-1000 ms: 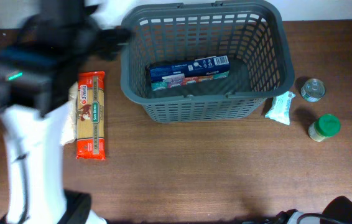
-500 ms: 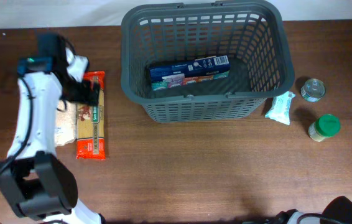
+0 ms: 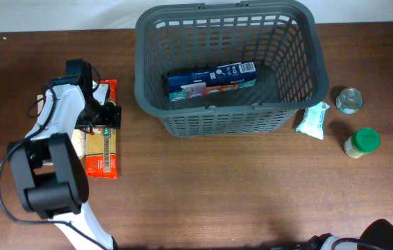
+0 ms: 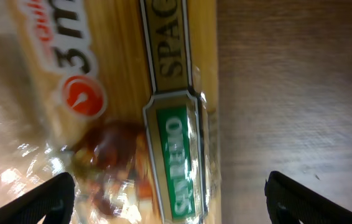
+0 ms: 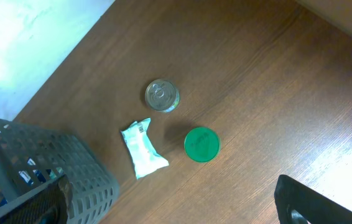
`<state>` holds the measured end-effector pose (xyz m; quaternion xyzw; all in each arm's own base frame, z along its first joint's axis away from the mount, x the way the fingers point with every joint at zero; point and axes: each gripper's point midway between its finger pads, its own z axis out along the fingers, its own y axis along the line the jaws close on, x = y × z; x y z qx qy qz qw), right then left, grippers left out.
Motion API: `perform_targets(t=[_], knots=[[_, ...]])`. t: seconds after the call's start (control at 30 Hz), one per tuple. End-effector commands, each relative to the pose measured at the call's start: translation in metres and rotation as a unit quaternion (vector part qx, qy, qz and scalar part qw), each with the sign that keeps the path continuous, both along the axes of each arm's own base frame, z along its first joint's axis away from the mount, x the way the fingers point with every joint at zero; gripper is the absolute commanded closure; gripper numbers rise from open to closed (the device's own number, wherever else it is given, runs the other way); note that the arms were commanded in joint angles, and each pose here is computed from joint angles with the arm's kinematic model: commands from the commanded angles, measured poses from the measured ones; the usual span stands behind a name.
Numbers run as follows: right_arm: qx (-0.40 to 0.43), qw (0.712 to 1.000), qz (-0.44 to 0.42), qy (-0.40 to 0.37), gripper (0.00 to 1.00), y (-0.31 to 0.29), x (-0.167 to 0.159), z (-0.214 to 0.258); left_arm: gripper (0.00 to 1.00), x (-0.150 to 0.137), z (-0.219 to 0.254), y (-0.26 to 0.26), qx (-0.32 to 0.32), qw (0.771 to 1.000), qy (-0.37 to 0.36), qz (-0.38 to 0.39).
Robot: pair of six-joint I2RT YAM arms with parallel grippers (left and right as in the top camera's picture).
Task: Pack container
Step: 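Grasp the red spaghetti packet with the left gripper, then lift the spaghetti packet and lower it into the basket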
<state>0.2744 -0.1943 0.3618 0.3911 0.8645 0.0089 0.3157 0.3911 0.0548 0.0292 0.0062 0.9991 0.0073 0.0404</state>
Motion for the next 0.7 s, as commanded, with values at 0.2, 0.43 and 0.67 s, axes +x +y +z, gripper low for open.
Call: perform_targets(t=[0.2,0.43,0.67], knots=[[0.005,1.0,0.002,-0.003,0.01,0.0,0.001,0.0,0.18,0.002,-0.028,0.007,0.011,0.999,0.014,0.026],[0.005,1.0,0.002,-0.003,0.01,0.0,0.001,0.0,0.23,-0.006,-0.048,0.009,0.018,0.998,0.044,0.031],[0.005,1.0,0.002,-0.003,0.01,0.0,0.001,0.0,0.16,-0.008,-0.047,0.024,0.06,0.996,0.048,0.053]])
